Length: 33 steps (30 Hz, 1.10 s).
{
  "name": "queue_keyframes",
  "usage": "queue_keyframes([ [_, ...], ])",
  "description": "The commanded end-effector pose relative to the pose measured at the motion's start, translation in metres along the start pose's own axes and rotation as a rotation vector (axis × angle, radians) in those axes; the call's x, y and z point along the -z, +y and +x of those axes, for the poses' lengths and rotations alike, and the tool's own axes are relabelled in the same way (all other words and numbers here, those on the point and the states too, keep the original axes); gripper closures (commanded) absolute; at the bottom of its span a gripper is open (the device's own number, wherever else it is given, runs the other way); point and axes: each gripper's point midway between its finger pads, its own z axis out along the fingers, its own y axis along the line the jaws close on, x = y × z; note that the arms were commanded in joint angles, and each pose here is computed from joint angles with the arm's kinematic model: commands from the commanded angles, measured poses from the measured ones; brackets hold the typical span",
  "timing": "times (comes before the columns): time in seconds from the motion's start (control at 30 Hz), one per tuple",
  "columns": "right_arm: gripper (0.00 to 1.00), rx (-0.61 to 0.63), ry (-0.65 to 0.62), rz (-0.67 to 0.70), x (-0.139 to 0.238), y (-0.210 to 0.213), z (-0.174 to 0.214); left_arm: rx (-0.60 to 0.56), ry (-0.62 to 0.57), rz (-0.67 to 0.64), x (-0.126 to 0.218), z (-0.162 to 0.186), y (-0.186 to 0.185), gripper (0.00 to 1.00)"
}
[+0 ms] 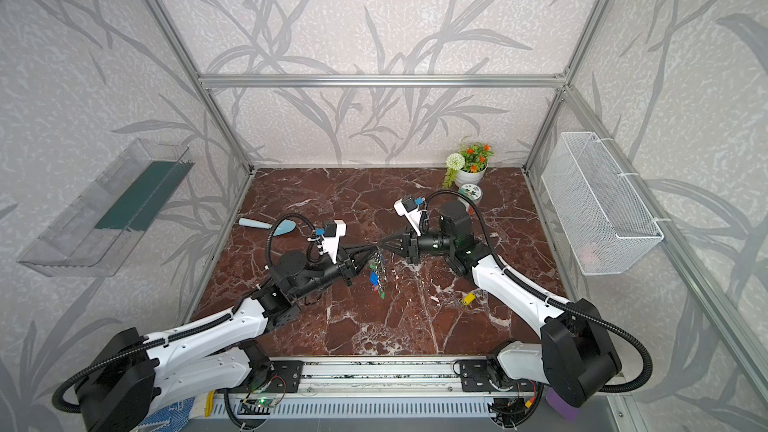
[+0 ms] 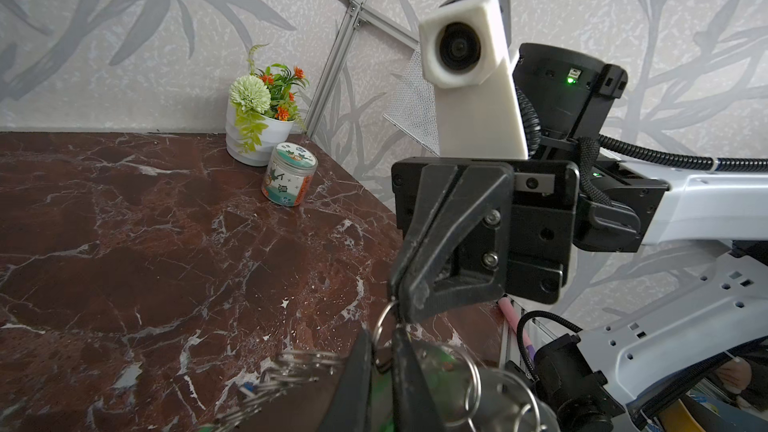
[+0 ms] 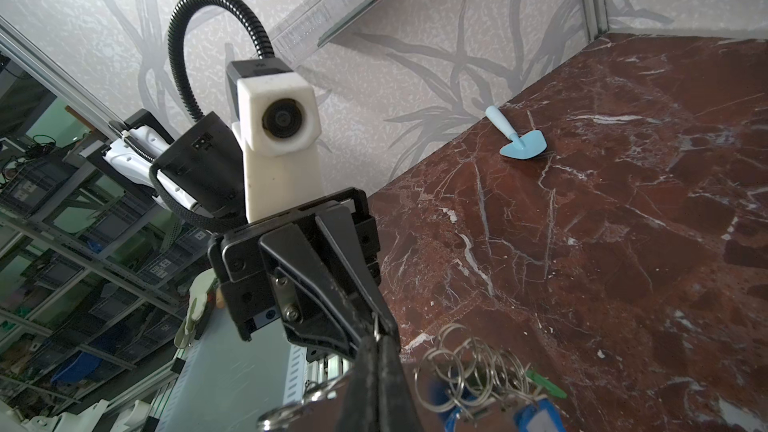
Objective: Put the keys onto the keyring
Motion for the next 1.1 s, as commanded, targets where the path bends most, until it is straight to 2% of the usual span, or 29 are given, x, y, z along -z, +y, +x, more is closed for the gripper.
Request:
queue_keyframes([
  [0.0,1.00,0.057,0.000,-0.043,-0.003,0.011,-0.014,-0.041,-0.002,0.105,-0.007,-0.015,-0.026,0.87],
  [0.2,1.00,0.058,0.020,-0.032,-0.004,0.008,-0.010,-0.036,0.020,0.114,-0.010,-0.011,-0.025,0.92],
  [0.3,1.00,0.058,0.022,-0.023,-0.004,0.006,-0.010,-0.040,0.015,0.109,-0.010,-0.011,-0.024,1.00],
  [0.47,1.00,0.054,0.013,0.019,-0.004,0.000,-0.013,-0.055,0.009,0.085,-0.008,-0.010,-0.020,1.00],
  [0.5,0.98,0.053,0.010,0.031,-0.003,-0.001,-0.014,-0.062,0.001,0.081,-0.008,-0.010,-0.019,1.00],
  [0.57,0.89,0.052,-0.006,0.065,-0.001,-0.005,-0.017,-0.080,-0.017,0.066,-0.006,-0.010,-0.015,1.00],
  [0.67,0.80,0.035,-0.037,0.146,0.004,-0.015,-0.020,-0.121,-0.031,0.048,-0.005,-0.007,-0.010,1.00],
  [0.93,0.75,-0.093,-0.091,0.447,0.034,-0.055,-0.016,-0.256,-0.002,0.018,-0.014,0.007,0.003,1.00],
  [1.07,0.71,-0.158,-0.073,0.588,0.054,-0.072,-0.004,-0.352,-0.002,-0.013,-0.018,0.016,0.012,1.00],
])
